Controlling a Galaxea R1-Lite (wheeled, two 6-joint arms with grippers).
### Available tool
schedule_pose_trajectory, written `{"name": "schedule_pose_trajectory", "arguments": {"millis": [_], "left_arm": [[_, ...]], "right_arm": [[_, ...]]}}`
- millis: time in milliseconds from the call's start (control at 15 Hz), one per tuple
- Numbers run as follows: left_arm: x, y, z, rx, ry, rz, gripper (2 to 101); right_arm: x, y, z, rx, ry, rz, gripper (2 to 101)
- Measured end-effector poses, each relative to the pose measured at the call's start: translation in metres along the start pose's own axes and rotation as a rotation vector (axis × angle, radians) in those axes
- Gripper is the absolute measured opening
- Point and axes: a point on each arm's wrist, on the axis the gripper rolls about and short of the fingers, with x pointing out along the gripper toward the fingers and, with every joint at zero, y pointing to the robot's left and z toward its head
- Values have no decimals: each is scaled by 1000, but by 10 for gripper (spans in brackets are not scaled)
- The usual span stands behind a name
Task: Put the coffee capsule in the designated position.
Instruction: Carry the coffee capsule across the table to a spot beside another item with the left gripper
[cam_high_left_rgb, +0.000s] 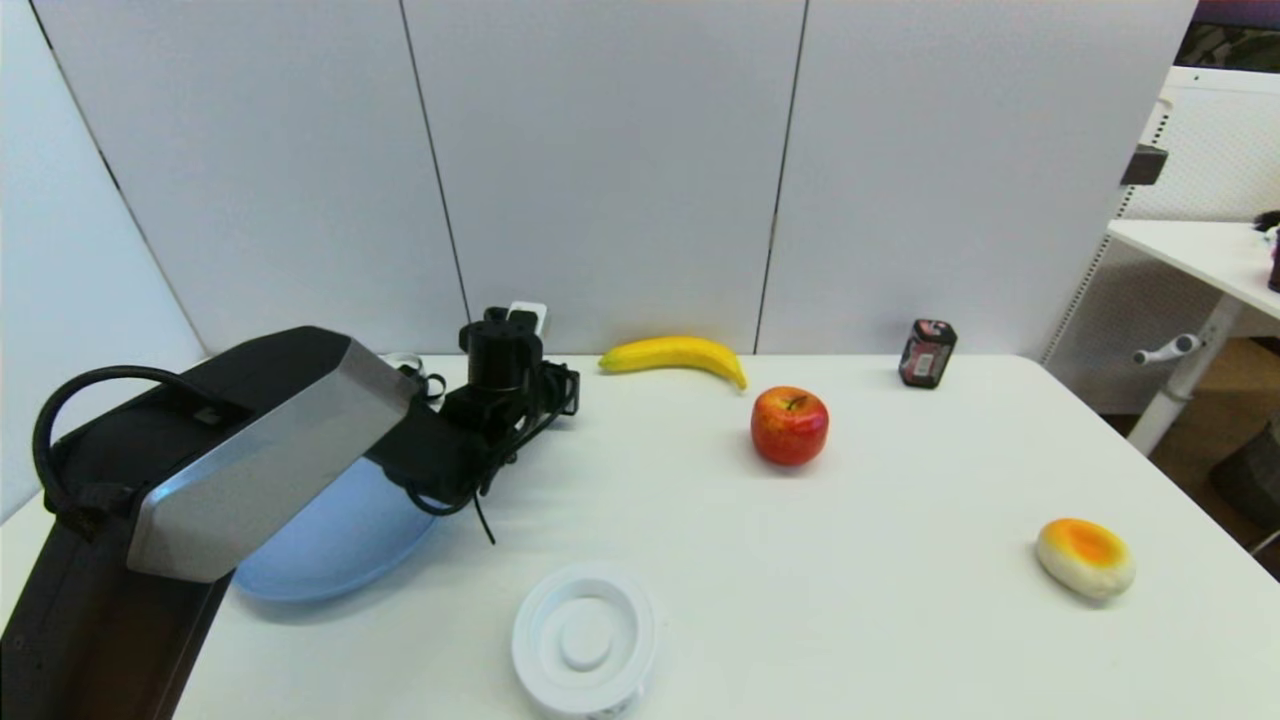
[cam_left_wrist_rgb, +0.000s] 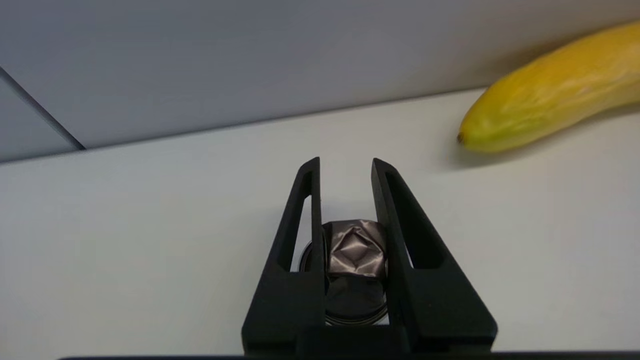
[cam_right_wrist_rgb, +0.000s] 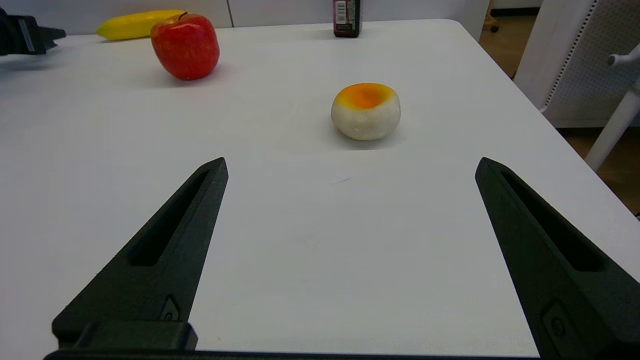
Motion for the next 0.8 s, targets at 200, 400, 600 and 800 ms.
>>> {"name": "schedule_pose_trajectory", "arguments": {"millis": [200,400,600,800], "left_arm": [[-20,8,38,6,-40,7,205],[-62,23,81,12,-54,23,205],[-124,37,107,18,-39,33,205],[-192,52,111,21,-7,46,205]], "right_arm": [[0,0,0,0,0,0,980],[0,0,0,0,0,0,980],[0,0,0,0,0,0,980],[0,0,0,0,0,0,980]]}}
